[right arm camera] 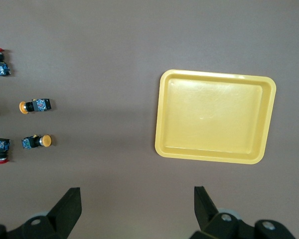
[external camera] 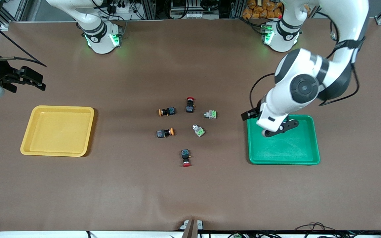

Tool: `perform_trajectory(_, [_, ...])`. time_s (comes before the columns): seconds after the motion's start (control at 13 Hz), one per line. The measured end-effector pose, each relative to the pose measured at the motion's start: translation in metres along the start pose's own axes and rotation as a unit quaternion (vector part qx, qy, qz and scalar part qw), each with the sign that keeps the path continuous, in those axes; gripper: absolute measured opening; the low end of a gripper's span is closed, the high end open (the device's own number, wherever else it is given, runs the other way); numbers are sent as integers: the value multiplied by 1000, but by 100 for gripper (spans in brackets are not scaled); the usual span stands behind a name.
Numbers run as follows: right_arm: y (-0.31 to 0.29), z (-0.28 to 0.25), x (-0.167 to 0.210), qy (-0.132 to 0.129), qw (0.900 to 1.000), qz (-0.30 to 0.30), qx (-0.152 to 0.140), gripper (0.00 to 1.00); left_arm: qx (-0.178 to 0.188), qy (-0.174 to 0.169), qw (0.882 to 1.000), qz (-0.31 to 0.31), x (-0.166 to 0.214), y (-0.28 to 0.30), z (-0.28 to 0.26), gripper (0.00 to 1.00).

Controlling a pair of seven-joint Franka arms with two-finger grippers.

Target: Place green and yellow buttons in trays

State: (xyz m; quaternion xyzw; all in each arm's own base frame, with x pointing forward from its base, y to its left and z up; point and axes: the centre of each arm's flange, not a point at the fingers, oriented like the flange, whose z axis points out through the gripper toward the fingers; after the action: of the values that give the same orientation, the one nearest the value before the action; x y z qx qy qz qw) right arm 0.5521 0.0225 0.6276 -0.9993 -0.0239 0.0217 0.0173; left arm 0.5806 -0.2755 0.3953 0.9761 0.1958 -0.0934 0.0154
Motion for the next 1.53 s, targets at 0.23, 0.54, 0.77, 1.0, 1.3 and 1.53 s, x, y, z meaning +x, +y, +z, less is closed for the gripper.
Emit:
perform_trajectory(0.23, [0,0,0,0,1000,0,0,100,-18,4,997,-78,-8,35,43,100])
perform_trajectory(0.54, [1,5,3,-6,1000,1,0,100,-12,26,982,-184,-31,80,115,100])
perform_trajectory(0.77, [1,10,6,-10,1000,1,0,100,6,32,971,-237,-59,103,165,100])
perform_trajectory(1.0, [0,25,14,-23,1000,0,1,100,17,30,948,-317,-84,116,190,100])
perform_trajectory(1.3, [-2,89,44,-78,997,-4,5,100,15,29,924,-381,-109,116,217,100])
perform_trajectory(1.53, [-22,104,50,-87,996,-22,6,100,-2,33,914,-405,-113,109,235,100])
